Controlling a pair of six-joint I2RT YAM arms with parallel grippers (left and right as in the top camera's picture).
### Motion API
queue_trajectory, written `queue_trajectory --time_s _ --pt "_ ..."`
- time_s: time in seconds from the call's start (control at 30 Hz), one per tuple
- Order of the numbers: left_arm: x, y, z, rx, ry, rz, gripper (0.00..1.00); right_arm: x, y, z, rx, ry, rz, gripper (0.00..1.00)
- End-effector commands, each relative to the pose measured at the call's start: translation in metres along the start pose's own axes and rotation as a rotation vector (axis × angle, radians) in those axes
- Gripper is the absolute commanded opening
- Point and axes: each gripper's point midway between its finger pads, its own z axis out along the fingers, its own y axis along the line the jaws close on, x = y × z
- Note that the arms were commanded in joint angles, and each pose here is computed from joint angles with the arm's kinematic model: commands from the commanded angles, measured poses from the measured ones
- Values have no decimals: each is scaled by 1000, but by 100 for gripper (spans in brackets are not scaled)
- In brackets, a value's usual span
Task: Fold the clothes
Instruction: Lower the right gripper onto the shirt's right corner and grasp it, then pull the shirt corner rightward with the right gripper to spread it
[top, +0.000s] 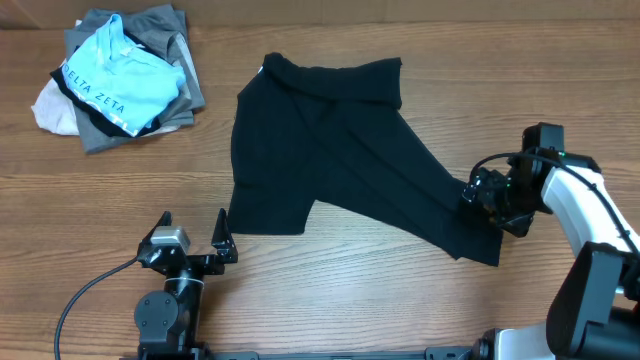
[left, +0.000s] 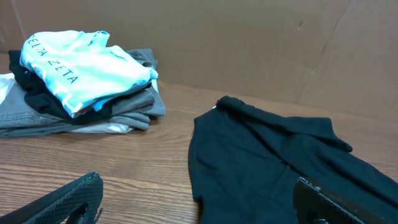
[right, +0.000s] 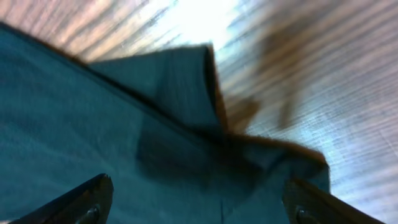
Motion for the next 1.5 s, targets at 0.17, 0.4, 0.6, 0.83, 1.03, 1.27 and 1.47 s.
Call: queue_trajectory --time_s 0.17,0.4,0.6,0.83,1.03,1.27,1.47 --pt "0 -2 0 8 -3 20 100 -5 1 9 -24 -28 7 78" --pt "0 -2 0 8 -3 20 100 -7 2 9 -25 -37 20 56" --pt "0 -2 0 8 -3 20 100 -6 2 9 -24 -36 25 35" --pt "0 -2 0 8 -3 20 100 -27 10 4 -56 -113 54 4" --pt "0 -2 0 8 -3 20 100 -80 39 -39 -131 -276 37 4" --pt "0 -2 0 8 -3 20 100 -165 67 -117 -211 -639 14 4" --pt "0 -2 0 8 -3 20 100 -218 27 -150 -64 -903 121 4"
